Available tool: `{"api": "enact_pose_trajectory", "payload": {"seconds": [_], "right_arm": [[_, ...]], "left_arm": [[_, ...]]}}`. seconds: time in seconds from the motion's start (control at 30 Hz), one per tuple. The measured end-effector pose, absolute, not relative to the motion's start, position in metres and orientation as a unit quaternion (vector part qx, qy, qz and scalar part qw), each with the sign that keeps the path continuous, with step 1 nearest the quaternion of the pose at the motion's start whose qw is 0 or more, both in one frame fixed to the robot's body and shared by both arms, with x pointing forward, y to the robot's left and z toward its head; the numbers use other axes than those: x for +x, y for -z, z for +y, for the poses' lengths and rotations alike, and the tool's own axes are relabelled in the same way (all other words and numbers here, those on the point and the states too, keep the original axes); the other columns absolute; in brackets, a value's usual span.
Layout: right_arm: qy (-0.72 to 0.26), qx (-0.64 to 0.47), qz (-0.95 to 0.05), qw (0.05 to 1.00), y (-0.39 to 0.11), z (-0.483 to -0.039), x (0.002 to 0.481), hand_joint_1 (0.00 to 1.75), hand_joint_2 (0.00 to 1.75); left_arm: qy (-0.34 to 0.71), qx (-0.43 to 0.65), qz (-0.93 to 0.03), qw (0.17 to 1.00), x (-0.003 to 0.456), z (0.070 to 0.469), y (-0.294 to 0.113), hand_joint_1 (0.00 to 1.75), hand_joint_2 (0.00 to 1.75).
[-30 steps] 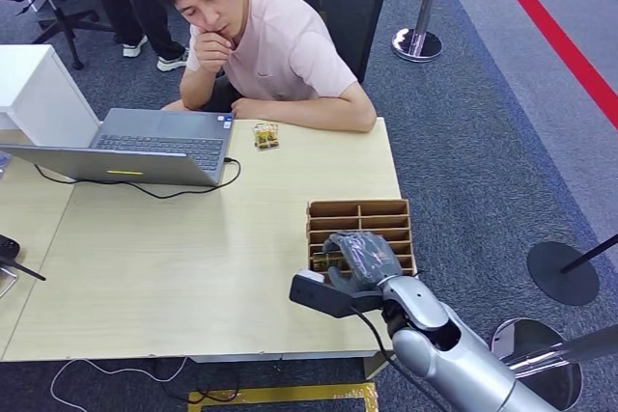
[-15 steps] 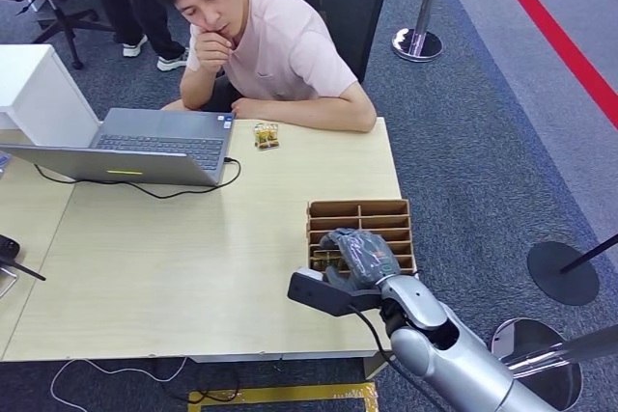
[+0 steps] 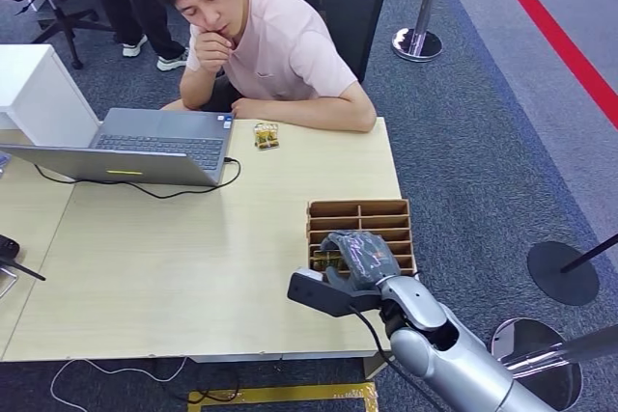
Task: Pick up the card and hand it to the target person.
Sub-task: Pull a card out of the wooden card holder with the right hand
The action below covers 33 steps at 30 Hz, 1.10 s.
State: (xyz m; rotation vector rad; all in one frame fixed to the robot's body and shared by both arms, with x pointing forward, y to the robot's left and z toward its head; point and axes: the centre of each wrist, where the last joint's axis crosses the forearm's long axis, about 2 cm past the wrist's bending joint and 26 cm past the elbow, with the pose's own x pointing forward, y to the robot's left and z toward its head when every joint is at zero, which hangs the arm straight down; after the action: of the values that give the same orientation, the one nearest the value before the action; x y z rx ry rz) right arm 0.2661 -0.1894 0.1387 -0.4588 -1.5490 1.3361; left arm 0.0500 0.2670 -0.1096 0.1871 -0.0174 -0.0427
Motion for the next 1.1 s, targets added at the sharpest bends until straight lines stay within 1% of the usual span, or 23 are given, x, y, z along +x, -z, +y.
{"api": "enact_pose_trajectory", "payload": {"seconds": [0.5,1.1], "right_arm": [[-0.557,-0.197,-0.634,0.499,-0.1394,-0.1893,0.2673,0.88,1.75],[-0.558,-0.201,-0.631,0.5,-0.1403,-0.189,0.2712,0.9,1.75]], "left_arm": [[0.021,0.093,-0.009,0.995,0.05,0.2662,0.1095,0.0,0.0],[0.021,0.092,-0.009,0.995,0.0501,0.266,0.1095,0.0,0.0]]}}
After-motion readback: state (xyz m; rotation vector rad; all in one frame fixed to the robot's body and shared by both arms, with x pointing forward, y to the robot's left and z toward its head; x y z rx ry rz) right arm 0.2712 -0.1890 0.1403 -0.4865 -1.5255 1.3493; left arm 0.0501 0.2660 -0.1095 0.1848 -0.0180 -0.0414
